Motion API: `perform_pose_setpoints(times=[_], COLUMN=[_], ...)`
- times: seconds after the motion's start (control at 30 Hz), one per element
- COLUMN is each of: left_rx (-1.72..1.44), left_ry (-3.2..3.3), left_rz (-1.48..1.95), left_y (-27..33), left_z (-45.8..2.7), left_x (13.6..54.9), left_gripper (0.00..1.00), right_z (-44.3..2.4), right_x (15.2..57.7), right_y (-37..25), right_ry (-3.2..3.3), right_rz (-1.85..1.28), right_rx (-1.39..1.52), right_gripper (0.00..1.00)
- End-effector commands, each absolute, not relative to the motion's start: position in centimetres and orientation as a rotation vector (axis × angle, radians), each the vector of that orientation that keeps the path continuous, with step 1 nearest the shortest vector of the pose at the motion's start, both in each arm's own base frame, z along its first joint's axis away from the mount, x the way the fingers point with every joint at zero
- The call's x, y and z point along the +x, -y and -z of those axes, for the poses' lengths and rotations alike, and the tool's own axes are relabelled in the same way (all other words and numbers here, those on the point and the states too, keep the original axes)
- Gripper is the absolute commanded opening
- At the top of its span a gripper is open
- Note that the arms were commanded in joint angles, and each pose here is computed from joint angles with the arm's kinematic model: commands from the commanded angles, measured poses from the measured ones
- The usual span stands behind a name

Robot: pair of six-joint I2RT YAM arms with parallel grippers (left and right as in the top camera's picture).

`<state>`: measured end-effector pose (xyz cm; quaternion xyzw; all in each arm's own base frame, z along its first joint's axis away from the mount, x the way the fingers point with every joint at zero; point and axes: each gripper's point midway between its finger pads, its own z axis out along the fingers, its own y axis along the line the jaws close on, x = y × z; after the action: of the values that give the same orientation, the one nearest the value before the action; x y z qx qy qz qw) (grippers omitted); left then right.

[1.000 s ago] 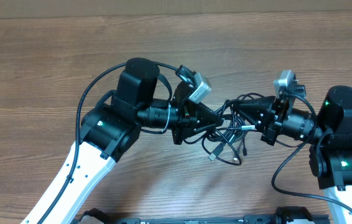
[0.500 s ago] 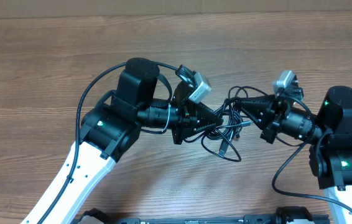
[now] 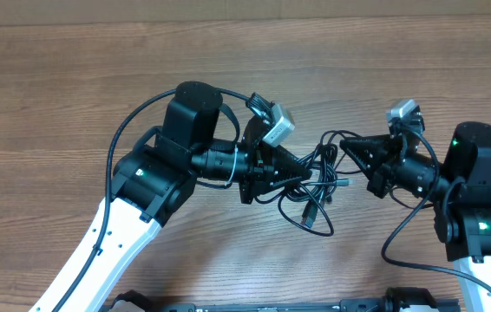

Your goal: Untangle cables

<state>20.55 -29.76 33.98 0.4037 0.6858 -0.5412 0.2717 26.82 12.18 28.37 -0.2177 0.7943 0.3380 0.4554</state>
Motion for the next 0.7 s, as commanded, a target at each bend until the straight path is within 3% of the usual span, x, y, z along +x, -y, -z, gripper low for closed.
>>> perform_pose_setpoints(times=[0.0,0.17,0.27,0.3,0.4,0.43,0.67], left_rx=[1.134,1.152,1.151,1.142,1.13,1.126,1.145], left_ry=[-1.765,-1.734,-1.732,-1.739,-1.748,-1.749,-1.665], left_rz=[1.482,1.471,1.434,1.423,1.419,1.417,1.501], left_y=[29.8,29.8,29.8,29.7,29.4,29.3,27.5], left_z=[-35.4,-35.6,-35.4,-35.3,-35.3,-35.3,-36.5], left_x=[19.7,19.7,20.2,20.4,20.7,20.8,20.9], left_gripper=[0.04,0.04,0.04,0.04,0.04,0.04,0.04], right_z=[-28.2,-28.2,-28.1,-28.1,-28.1,-28.2,-28.3], right_x=[26.9,26.3,25.9,25.9,25.7,25.7,26.3], right_y=[-11.8,-12.3,-12.5,-12.5,-12.6,-12.6,-11.3], right_ry=[-1.99,-1.991,-2.0,-2.009,-2.017,-2.017,-2.083], right_rz=[-0.826,-0.875,-0.906,-0.916,-0.938,-0.941,-1.034], right_rx=[-0.494,-0.509,-0.508,-0.491,-0.472,-0.469,-0.219], right_gripper=[0.04,0.04,0.32,0.51,0.94,1.0,1.0])
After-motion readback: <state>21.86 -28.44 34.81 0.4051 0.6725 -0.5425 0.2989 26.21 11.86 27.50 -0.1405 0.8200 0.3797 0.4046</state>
